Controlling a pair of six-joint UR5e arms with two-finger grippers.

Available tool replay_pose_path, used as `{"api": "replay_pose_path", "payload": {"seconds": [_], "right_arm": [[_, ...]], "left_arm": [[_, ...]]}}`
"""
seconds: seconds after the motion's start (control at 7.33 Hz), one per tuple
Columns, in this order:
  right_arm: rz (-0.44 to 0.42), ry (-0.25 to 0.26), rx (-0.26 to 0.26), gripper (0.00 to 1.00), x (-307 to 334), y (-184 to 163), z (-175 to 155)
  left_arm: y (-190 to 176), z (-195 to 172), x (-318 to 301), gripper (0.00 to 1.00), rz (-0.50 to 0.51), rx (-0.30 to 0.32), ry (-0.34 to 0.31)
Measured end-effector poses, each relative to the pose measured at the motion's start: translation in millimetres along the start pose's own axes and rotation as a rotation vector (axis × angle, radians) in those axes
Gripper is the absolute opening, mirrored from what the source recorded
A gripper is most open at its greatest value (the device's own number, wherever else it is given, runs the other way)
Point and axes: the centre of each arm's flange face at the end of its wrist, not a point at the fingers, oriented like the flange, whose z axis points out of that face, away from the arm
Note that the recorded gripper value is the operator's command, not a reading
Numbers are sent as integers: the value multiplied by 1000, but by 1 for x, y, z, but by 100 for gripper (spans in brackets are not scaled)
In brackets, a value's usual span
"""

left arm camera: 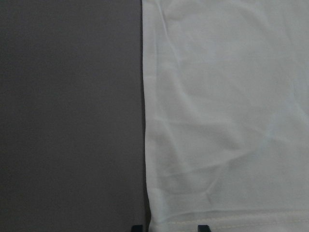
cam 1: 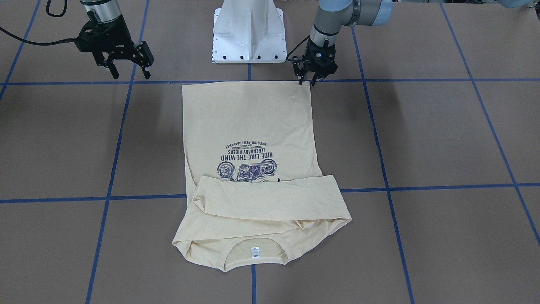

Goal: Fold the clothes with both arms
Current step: 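Lower both grippers onto the hem corners nearest the robot and grasp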

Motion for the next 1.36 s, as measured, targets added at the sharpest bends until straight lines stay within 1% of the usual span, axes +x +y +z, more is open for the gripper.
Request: {"api": "replay_pose_path", "payload": {"seconds": [0.14, 0.27, 0.41, 0.82, 0.95, 1.09, 1.23, 1.36], "right_arm": [[-1, 0, -1, 100, 0, 1, 0], [-2, 0, -2, 100, 0, 1, 0], [-2, 1, -3, 100, 0, 1, 1], [-7, 5, 1, 100, 0, 3, 3], [-13, 3, 10, 100, -5, 6, 8], [-17, 0, 24, 97, -15, 9, 19], [-13, 3, 38, 90, -29, 15, 35], [-1, 17, 45, 78, -47, 25, 46]], "left_arm": [[0, 1, 0, 37, 0, 0, -2], [0, 2, -1, 22, -1, 0, -3], [0, 2, -1, 0, -1, 0, -4], [-2, -2, 0, 0, -9, 5, 3], [-4, -7, 1, 0, -11, 10, 11], [-5, -11, 2, 0, -12, 12, 19], [-6, -14, 3, 0, -13, 14, 24], [-6, -15, 4, 0, -13, 15, 27]]}}
